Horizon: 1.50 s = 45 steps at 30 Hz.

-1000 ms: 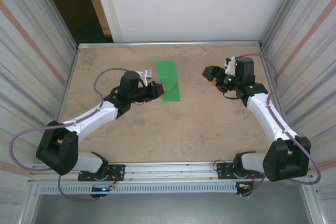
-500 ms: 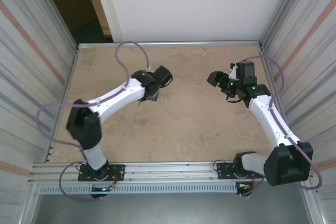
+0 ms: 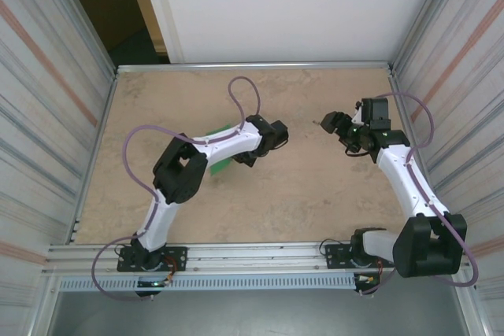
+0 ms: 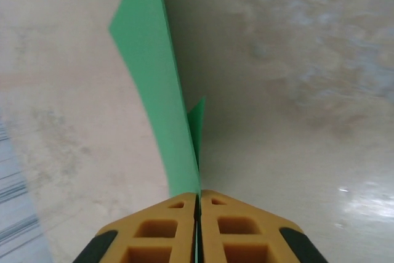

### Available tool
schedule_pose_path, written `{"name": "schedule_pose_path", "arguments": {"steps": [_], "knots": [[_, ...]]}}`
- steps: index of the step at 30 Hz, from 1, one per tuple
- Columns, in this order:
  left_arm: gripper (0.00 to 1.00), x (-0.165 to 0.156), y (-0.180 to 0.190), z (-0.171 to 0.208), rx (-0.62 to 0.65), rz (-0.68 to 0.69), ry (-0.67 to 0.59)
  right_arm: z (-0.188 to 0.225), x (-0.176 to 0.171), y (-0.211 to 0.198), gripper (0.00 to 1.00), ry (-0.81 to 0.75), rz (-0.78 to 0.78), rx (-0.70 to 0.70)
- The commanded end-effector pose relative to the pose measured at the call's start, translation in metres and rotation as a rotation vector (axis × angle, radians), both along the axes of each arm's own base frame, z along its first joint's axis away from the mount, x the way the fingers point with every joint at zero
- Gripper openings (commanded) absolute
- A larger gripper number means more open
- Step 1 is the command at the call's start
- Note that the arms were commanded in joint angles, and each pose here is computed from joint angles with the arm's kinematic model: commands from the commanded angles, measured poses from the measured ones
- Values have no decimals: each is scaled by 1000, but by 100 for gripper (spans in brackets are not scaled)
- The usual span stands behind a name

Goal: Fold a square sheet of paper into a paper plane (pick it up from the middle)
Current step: Turn over the paper at the center of the table.

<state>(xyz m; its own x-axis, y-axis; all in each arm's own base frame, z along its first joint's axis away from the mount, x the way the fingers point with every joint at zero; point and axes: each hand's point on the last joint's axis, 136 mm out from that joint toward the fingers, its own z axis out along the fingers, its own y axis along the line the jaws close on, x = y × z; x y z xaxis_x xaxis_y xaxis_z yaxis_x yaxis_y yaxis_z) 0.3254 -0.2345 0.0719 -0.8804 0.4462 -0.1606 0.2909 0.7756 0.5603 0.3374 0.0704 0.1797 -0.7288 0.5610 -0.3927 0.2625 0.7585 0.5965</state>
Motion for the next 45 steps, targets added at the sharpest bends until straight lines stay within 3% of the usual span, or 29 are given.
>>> {"name": "schedule_pose_path", "arguments": {"steps": [1,5,7,11,13,18,25,30,31,32,38,45], "knots": [[15,-5,-28,-15,-153,10,54,-2,-6,-5,76,17,-35,8],[31,-13,-60,-23,-362,17,135,-5,-6,-5,75,25,-36,8],[39,-16,-78,-24,-534,35,190,-6,-6,-4,75,26,-29,13],[55,-13,-102,11,-920,64,228,-10,-4,6,74,33,13,43],[60,-10,-98,27,-1074,97,228,-15,-4,19,71,48,59,52],[64,7,-37,46,-1250,281,98,-31,-5,80,66,75,224,42],[75,-3,76,34,-1267,580,-103,-64,-13,205,45,157,500,60],[85,-22,121,31,-1249,669,-184,-90,-15,265,35,217,593,59],[88,-25,126,31,-1246,678,-195,-96,-14,274,34,228,605,63],[98,-28,130,31,-1243,683,-208,-101,-12,280,33,240,609,65],[99,-36,135,31,-1238,652,-227,-133,-1,300,32,311,628,79],[99,-29,117,28,-1306,609,-153,-165,-14,285,33,393,625,40]]}}
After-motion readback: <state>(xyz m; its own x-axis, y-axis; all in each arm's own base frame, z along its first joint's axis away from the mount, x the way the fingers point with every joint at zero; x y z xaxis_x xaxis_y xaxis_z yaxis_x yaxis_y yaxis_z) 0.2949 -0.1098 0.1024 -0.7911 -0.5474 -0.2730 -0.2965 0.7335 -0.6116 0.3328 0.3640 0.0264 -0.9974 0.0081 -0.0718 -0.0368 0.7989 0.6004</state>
